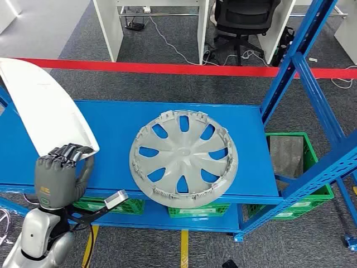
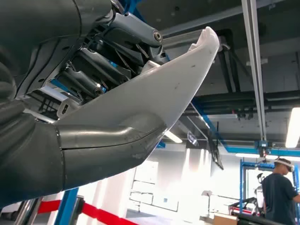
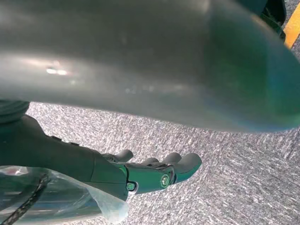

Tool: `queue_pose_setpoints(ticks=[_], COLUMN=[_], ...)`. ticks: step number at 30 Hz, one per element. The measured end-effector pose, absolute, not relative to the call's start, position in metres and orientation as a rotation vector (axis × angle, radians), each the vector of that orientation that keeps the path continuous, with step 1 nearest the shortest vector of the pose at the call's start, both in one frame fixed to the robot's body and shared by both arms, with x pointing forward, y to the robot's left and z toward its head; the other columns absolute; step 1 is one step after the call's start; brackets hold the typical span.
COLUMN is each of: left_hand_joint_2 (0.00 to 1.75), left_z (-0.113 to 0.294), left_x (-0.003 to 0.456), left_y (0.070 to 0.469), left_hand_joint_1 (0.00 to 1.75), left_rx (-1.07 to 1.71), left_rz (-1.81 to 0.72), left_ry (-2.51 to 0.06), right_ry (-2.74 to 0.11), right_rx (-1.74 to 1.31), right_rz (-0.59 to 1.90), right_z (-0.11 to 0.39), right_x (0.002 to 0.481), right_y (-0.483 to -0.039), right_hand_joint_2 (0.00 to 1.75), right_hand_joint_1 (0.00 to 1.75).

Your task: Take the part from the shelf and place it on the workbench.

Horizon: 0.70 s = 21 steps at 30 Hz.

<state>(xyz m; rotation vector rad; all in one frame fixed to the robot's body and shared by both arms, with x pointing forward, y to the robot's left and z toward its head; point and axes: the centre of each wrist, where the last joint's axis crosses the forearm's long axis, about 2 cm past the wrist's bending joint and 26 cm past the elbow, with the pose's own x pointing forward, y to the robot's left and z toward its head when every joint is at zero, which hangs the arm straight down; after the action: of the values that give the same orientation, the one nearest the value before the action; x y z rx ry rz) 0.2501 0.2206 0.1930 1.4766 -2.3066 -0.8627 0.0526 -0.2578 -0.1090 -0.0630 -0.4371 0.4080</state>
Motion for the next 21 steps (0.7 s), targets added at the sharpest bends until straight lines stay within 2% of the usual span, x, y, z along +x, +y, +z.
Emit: queue_pose_setpoints(ticks=[21], left_hand_joint_2=[1.75], left_z=[0.1930], left_x=[0.2498], left_y=[0.2205], left_hand_joint_1=[1.75], left_rx=[1.445], left_rz=[-0.843], left_ry=[-2.315], right_ry=[-0.438], right_rx=[-0.066], right_rz=[0.403], right_z=[-0.1090], right_x=[0.0526], right_y=[-0.2578], right_hand_joint_2=[0.00], right_hand_joint_1=[0.00])
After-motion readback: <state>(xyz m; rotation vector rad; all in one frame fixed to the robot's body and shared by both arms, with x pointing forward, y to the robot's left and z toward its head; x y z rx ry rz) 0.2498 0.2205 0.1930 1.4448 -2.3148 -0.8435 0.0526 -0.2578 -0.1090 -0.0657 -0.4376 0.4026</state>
